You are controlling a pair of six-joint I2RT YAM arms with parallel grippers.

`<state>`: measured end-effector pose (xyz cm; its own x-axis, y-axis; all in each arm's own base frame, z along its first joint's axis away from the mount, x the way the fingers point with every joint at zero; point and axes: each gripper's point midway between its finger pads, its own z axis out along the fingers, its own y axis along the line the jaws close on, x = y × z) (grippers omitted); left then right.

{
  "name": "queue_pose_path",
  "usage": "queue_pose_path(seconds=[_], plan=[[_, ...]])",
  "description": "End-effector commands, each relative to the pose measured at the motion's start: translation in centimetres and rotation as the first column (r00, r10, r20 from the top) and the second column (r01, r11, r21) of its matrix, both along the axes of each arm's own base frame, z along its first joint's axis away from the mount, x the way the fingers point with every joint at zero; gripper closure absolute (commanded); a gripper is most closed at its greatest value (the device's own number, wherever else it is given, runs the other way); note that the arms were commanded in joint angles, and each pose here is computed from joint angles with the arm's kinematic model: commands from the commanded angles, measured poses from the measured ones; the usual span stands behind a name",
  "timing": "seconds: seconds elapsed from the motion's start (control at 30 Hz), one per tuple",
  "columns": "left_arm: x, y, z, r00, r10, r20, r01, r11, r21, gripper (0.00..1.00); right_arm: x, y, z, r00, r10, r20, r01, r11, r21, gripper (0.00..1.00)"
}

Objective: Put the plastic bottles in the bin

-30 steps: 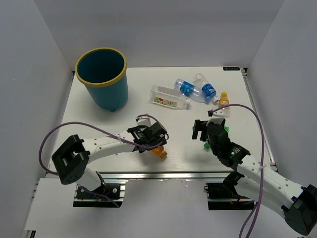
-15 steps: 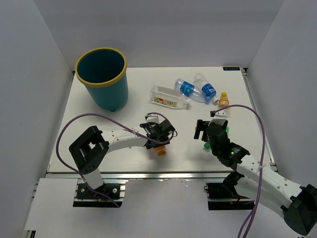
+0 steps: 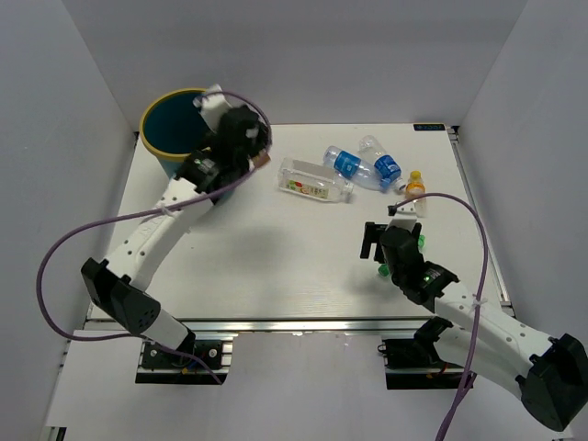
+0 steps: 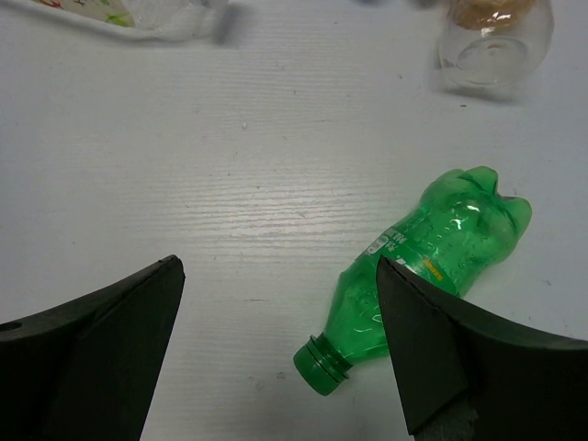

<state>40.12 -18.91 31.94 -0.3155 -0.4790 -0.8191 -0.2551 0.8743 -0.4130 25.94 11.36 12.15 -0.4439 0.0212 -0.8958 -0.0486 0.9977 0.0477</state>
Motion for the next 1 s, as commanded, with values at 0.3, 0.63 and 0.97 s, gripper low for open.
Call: queue_pose_path(seconds=[0.3,0.63,0.97], plan=[[9.6,15.8,6.5,0.979,0.181,0.09,-0.188,0.979,0.073,0.51,2.3,4.6,0.7,0.975,0.223,0.001,-0.223,0.974,-0.038,0.11],[12.5,17.7,10.2,0.983,0.137,0.125,-0.147,0.987,0.071,0.02,8.1,12.5,3.2,0.804,0.594,0.008,-0.567,0.772,-0.288,0.11],[5.5,17.8,14.7,0.976,0.108,0.187,-0.118,0.992,0.042,0.02,13.8,14.0,3.5,0.607,0.792,-0.063,-0.741,0.535,-0.406,0.11]])
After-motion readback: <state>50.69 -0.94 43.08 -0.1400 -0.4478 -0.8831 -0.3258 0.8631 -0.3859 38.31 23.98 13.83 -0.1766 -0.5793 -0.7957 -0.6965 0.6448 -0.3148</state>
